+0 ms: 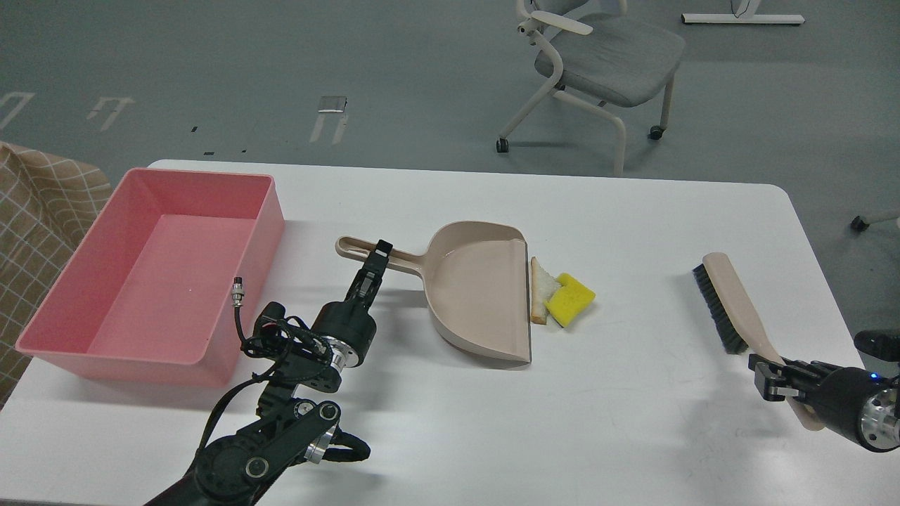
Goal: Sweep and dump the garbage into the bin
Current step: 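Grasp the wooden brush handle with the right gripper and lift, then sweep the sponge and stick into the dustpan with the brush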
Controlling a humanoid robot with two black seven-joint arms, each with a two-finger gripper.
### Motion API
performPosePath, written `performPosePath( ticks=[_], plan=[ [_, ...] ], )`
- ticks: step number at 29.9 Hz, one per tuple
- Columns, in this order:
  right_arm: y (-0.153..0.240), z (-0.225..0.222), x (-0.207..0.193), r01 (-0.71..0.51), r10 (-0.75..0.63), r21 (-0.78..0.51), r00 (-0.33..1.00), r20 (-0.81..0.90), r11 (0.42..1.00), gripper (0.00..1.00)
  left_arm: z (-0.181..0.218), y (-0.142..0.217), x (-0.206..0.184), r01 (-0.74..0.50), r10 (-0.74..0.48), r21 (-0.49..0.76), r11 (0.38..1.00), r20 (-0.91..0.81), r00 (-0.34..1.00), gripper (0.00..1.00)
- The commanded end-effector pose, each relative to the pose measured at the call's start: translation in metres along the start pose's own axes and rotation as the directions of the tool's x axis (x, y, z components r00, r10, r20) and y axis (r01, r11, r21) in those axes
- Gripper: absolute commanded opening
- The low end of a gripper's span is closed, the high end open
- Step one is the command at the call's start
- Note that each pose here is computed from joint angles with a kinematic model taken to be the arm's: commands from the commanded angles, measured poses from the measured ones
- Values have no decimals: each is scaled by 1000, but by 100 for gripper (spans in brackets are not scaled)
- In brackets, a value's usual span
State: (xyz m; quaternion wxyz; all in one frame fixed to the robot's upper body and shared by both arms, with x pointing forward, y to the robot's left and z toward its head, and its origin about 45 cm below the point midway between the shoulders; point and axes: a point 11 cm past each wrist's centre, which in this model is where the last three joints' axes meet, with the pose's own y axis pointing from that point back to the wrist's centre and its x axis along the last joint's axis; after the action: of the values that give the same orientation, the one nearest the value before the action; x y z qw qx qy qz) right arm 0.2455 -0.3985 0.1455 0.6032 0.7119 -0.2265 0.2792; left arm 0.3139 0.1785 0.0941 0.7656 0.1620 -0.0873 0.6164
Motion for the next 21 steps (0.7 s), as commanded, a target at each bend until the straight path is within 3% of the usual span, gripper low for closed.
performPosePath(
  ticks=[1,11,21],
  plan=[
    [-1,-2,1,-5,5,4,1000,2,1000,8,0,0,-1,1,-1,0,1000,-2,1000,3],
    [-11,-23,3,-43,40,54,997,66,998,6,1,0,-3,3,-3,-2,1000,-5,1000,3],
    [-30,-63,33,-140,129,108,986,103,984,6,3,0,-2,2,-2,-6,1000,-5,1000,3]
  ],
)
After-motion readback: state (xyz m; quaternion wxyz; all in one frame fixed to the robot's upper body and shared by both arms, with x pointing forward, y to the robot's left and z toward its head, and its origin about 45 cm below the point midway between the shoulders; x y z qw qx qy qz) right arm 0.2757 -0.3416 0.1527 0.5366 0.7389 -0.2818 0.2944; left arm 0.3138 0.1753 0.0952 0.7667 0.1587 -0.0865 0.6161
